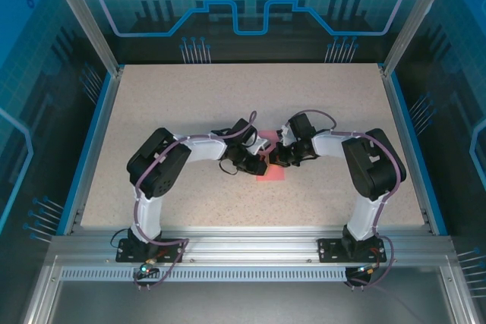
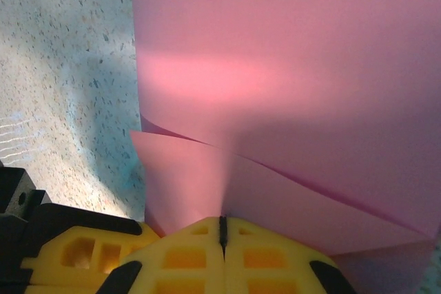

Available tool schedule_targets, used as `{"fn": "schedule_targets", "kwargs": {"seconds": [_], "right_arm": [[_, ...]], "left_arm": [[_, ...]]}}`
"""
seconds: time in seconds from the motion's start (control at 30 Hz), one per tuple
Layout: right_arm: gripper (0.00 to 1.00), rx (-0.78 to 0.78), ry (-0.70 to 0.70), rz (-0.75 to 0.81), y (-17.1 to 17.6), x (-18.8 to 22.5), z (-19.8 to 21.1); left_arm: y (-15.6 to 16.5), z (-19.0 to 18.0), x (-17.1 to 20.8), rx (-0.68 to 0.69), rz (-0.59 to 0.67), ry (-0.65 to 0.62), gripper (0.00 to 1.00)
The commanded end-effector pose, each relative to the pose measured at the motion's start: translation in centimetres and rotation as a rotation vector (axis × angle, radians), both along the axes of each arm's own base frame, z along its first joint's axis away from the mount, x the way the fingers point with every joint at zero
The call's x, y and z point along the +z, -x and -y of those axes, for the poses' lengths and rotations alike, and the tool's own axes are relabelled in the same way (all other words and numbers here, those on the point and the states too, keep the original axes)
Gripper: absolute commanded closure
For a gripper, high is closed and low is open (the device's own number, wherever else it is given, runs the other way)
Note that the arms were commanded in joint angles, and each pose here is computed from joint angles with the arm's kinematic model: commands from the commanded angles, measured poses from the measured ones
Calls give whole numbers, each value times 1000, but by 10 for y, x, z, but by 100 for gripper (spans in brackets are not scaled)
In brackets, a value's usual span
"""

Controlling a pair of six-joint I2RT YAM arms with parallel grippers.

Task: Fold a paper plane with a square sheet of paper (fold left side to right side)
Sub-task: Fold the triangle a second time at the center of the table.

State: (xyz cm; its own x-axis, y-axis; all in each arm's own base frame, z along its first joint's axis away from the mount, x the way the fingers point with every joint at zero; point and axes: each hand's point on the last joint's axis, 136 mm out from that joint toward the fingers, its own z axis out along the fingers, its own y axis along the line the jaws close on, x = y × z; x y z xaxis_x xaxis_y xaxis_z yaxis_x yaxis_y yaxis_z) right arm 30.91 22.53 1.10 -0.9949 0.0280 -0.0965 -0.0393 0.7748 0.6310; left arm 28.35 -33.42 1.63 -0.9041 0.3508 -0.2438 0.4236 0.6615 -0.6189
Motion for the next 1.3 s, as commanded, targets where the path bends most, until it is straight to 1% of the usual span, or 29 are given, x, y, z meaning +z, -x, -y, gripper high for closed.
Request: {"fn": "schedule_targets", "kwargs": {"seconds": [0.0,0.43,0.67,0.8,0.9,0.93,0.97,1.1,1.17,1.2,1.27], "right_arm": [[100,-16,99,-57,7,-22,17],[100,-17,112,-65,6,-23,21],[100,-15,97,-55,4,-21,18],[98,-11,39,-10,-3,-7,10],[93,-7,-7,71,-14,15,3],[91,-10,-13,99,-17,23,3],[88,-13,-12,121,-19,30,4],[72,-39,17,198,-25,49,15],[63,-64,38,225,-24,54,25],[59,-79,43,246,-26,59,29],[51,-106,57,242,-16,53,40]], "left_arm": [[31,-24,-17,-11,-81,-89,100],[54,-49,-23,14,-102,-136,100],[55,-62,-21,45,-107,-138,100],[48,-61,-11,57,-87,-114,100],[39,-58,5,73,-54,-76,99],[34,-56,12,80,-41,-57,97],[29,-55,17,91,-31,-42,93],[7,-50,38,134,16,19,75],[-4,-46,45,146,36,41,68],[-9,-44,46,151,41,48,63],[-17,-37,48,147,47,64,56]]}}
